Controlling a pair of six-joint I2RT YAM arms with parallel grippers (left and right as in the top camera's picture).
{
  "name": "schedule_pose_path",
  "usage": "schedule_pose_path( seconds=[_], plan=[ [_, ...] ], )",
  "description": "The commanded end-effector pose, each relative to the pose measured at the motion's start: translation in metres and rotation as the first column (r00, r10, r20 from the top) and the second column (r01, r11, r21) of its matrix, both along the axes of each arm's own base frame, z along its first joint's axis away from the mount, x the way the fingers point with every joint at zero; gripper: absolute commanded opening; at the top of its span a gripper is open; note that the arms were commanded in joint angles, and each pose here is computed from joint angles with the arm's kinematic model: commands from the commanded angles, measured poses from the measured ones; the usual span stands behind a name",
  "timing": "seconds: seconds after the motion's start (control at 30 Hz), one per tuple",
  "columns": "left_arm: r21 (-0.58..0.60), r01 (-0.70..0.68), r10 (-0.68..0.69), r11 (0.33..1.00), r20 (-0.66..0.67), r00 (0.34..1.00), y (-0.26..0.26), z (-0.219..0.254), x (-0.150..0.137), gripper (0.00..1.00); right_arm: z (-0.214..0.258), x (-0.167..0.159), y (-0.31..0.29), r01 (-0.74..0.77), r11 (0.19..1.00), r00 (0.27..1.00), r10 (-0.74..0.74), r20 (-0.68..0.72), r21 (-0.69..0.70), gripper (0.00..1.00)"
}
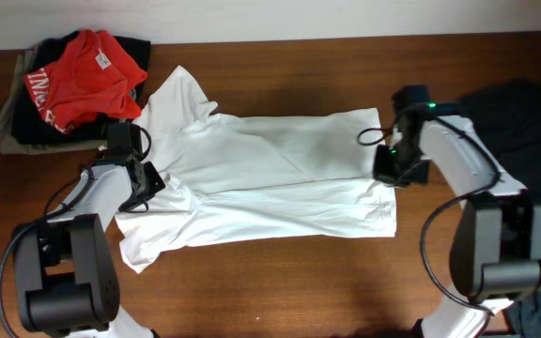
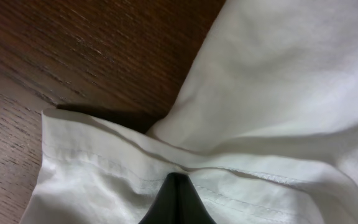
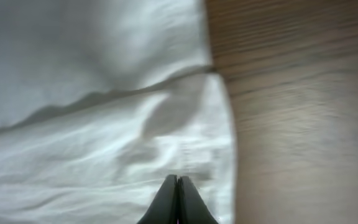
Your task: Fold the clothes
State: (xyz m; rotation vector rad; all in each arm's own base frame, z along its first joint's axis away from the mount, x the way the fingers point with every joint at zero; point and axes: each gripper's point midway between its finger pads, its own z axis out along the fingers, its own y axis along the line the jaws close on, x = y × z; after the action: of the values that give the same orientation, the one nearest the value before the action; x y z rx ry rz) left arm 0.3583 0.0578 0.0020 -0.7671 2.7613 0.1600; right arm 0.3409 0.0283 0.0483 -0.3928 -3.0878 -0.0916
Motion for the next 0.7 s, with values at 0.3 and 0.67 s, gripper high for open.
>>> schedule_pose_path(
  seconds=[0.3, 0.67],
  plan=[
    [0.006, -0.003, 0.004, 1.0, -0.145, 0.989, 0.005, -0.034, -0.033, 0.02, -0.047, -0.019, 0.026, -0.063, 0.998, 0.991, 0.063, -0.114, 0.002, 0.04],
    [0.012, -0.015, 0.017, 1.0, -0.177, 0.984, 0.006, -0.035, -0.042, 0.01, -0.07, -0.029, 0.023, -0.056, 0.998, 0.992, 0.056, -0.109, -0.004, 0.04]
  ],
)
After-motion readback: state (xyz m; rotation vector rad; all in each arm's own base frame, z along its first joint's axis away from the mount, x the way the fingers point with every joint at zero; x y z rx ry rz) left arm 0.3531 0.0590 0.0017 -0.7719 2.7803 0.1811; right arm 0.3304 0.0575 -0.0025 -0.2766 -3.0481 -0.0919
